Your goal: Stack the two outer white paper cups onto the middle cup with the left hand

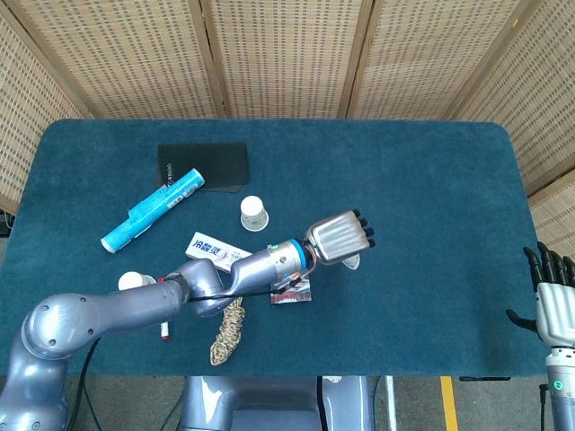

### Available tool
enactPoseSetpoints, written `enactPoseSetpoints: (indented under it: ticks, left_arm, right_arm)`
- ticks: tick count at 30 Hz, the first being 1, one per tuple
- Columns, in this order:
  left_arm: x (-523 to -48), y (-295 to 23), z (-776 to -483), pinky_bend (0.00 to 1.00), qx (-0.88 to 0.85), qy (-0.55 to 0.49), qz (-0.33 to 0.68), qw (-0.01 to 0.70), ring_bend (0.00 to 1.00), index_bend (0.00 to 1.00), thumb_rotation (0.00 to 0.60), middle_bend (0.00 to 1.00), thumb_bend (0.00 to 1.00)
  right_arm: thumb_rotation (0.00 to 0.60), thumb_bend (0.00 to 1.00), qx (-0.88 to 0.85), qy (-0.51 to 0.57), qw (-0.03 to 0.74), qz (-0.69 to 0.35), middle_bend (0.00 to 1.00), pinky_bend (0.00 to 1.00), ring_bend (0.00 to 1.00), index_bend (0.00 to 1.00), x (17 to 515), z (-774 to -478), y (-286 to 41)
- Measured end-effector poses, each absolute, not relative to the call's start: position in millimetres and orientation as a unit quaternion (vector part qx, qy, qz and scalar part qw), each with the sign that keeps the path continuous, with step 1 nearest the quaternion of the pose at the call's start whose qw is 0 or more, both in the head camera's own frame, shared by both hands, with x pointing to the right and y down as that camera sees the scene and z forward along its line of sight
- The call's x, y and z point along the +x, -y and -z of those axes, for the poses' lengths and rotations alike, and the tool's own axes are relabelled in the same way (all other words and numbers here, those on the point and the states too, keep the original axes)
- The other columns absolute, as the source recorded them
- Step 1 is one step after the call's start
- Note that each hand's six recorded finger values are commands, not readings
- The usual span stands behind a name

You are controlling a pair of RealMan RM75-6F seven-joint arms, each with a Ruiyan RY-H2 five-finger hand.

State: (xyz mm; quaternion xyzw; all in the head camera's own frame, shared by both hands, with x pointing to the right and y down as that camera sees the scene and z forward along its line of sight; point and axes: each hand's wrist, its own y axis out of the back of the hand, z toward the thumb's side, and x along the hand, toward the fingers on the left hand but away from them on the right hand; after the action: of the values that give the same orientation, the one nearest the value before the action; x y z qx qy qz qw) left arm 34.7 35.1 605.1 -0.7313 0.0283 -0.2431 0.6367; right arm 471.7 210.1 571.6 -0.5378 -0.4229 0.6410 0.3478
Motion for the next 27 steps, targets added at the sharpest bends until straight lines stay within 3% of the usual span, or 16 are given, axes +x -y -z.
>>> enactPoseSetpoints:
  ticks: [7, 15, 27]
  left_arm:
    - [-9, 6, -600, 0.38, -0.707, -0.058, 0.312, 0.632, 0.38, 0.52, 0.6, 0.39, 0.27]
    - [-64, 49, -617, 0.37, -0.698, -0.118, 0.415, 0.572, 0.37, 0.51, 0.6, 0.37, 0.27]
    - [-112, 62, -642, 0.33, -0.695, -0.136, 0.505, 0.494, 0.34, 0.47, 0.6, 0.34, 0.26]
  right_arm:
    - [0.6, 0.0, -0.543, 0.417, 0.352, -0.639, 0.0, 0.0, 0.0, 0.0, 466, -573, -211]
    - [0.6, 0.0, -0.547, 0.409, 0.351, -0.64, 0.0, 0.0, 0.0, 0.0, 462, -577, -211]
    - [0.6, 0.0, -0.551, 0.403, 0.345, -0.644, 0.0, 0.0, 0.0, 0.0, 462, -583, -211]
